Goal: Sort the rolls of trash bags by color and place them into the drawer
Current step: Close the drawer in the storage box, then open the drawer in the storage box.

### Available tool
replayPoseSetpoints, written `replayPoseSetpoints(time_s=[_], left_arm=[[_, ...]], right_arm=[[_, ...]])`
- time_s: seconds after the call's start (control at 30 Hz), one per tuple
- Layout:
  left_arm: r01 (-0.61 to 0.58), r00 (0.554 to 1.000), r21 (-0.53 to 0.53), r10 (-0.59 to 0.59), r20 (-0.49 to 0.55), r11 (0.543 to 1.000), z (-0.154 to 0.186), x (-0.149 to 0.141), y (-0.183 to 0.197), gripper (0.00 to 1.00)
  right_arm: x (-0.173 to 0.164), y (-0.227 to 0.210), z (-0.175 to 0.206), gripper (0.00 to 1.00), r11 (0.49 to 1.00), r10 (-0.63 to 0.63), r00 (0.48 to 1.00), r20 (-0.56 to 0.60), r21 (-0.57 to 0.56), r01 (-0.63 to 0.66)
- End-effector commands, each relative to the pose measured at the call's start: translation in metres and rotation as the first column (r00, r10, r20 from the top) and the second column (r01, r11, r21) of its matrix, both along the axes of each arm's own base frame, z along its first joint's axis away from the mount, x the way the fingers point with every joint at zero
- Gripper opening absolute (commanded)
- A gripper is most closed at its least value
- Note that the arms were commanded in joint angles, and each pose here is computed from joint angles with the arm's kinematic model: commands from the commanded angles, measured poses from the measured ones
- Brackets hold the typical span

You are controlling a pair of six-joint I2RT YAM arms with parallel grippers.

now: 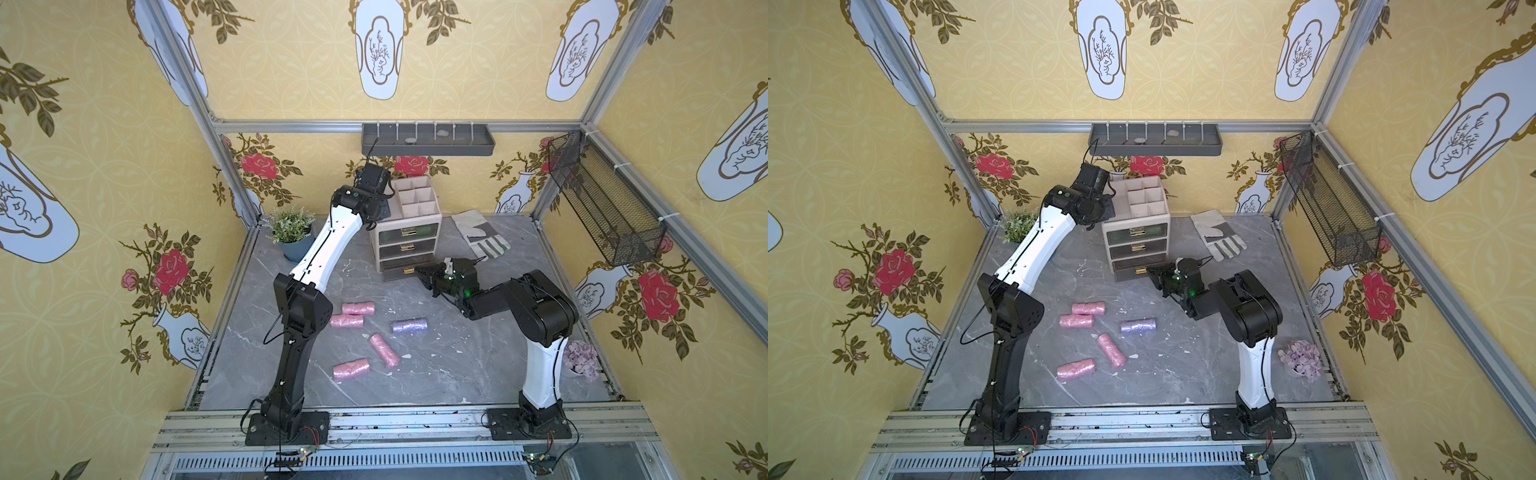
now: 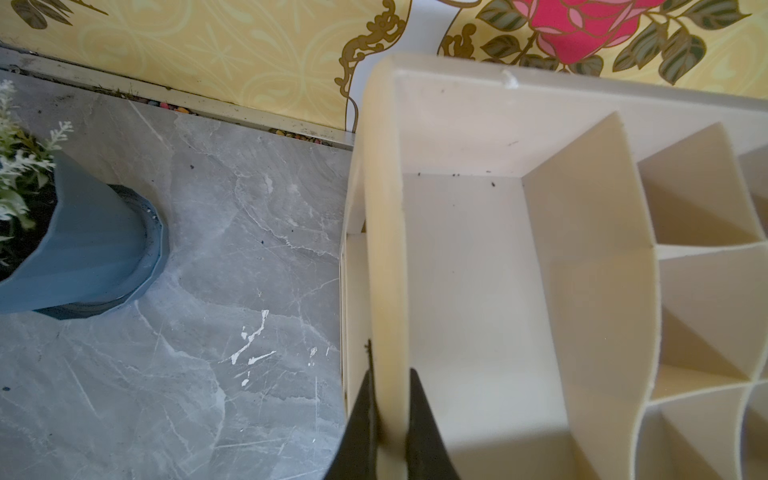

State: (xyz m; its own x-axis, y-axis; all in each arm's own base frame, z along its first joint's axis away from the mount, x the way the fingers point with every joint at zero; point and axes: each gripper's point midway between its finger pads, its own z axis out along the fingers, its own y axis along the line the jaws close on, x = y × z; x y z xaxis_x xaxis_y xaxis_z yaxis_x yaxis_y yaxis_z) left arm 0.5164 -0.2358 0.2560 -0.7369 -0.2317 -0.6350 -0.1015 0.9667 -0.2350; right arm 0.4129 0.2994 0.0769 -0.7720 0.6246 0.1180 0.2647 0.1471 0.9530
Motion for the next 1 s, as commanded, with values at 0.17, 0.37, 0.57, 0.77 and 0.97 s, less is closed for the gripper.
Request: replayPoseSetpoints(time_s=[0.17, 0.37, 0.57, 0.77, 0.97], left_arm=[[0.012, 0.997, -0.008, -0.012, -0.080, 1.000, -0.020, -0.011, -0.004, 0.00], [0.016, 0.997, -0.006, -0.017, -0.081, 1.000, -0.020, -0.013, -0.005, 0.00], [0.015, 0.997, -0.005, -0.016, -0.081, 1.000, -0.020, -0.013, -0.004, 0.00], [0.014, 0.997, -0.006, -0.015, -0.081, 1.000, -0.020, -0.013, -0.004, 0.00], [0.012, 0.997, -0.008, -0.013, -0.079, 1.000, -0.019, -0.014, -0.004, 0.00]], right_arm=[[0.027, 0.003, 0.003, 0.12, 1.000, -0.020, 0.999, 0.028, -0.002, 0.020], [0.040, 0.003, 0.006, 0.18, 0.999, -0.032, 0.999, 0.038, -0.011, 0.032], [0.029, 0.001, 0.010, 0.43, 1.000, -0.028, 0.999, 0.041, -0.009, 0.028], [0.008, -0.001, 0.038, 0.43, 0.999, -0.048, 0.995, 0.088, -0.001, 0.049], [0.007, 0.015, 0.066, 0.40, 0.999, -0.052, 0.988, 0.144, 0.016, 0.050]])
